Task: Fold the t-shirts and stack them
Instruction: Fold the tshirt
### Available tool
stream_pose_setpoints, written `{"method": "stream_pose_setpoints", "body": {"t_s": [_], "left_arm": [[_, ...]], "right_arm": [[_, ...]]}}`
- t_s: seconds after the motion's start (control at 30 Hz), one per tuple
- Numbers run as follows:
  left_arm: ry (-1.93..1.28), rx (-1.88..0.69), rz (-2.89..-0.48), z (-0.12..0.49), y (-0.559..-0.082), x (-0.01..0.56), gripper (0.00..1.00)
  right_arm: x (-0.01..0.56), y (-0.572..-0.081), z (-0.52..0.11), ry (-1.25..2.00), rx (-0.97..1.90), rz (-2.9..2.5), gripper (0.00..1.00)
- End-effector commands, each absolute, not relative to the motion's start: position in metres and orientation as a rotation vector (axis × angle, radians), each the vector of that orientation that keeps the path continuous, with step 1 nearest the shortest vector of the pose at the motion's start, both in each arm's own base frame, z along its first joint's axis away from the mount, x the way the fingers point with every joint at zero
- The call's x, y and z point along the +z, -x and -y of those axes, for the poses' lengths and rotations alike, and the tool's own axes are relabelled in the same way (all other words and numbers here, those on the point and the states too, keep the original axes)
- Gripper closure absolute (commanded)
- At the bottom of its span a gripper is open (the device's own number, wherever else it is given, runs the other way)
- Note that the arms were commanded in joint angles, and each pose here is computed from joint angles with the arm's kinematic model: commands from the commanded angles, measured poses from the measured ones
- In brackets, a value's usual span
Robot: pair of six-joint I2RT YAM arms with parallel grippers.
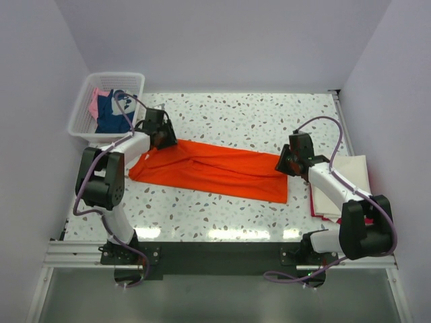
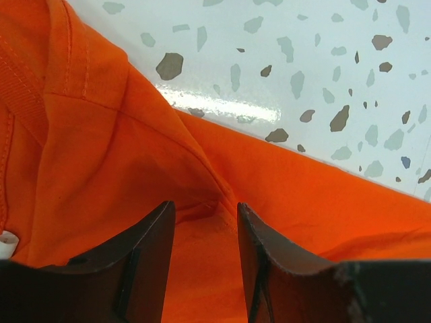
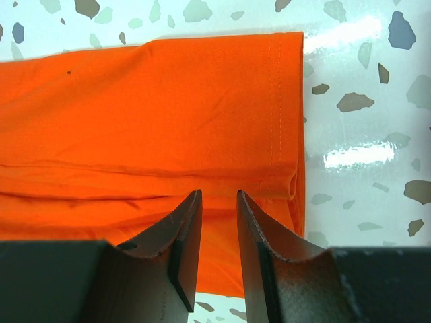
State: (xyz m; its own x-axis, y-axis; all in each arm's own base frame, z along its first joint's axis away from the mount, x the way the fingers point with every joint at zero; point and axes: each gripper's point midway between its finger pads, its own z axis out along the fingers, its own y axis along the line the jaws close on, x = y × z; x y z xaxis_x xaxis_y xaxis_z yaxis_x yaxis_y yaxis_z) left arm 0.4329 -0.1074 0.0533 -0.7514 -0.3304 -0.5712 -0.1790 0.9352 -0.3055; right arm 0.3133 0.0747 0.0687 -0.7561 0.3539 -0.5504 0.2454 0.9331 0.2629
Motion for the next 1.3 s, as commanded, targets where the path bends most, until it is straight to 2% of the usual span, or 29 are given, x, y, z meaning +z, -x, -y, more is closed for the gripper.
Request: {"method": "stream_pose_setpoints", "body": {"t_s": [0.0,0.4,0.77,0.9,1.0,1.03,1.27], "left_arm": [[0.309,-0.33,-2.432,0.117,-0.432,0.055,0.53],[0.302,-0.322,-2.459,0.122,-0.429,0.045,0.53],[0.282,-0.33,-2.477,0.131,-0.423,0.041,0.64],[0.282,-0.326,-2.483,0.131,-0.421,0.04,0.71],[0.279,-0.33,-2.479,0.131,-0.419,0.043,0.8],[0.281,-0.33,-2.482,0.131,-0.418,0.043,0.87],[0.28,-0.337,-2.462,0.132,-0.406,0.058,0.98]], "right_arm": [[0.077,-0.314,-0.077,-0.417,0.259,-2.432,0.69],[0.082,-0.311,-0.077,-0.414,0.269,-2.421,0.69],[0.084,-0.308,-0.077,-0.411,0.276,-2.415,0.69],[0.086,-0.308,-0.077,-0.41,0.273,-2.411,0.69],[0.085,-0.307,-0.076,-0.409,0.269,-2.413,0.69],[0.085,-0.308,-0.077,-0.408,0.273,-2.413,0.69],[0.088,-0.307,-0.077,-0.41,0.28,-2.405,0.69]]}}
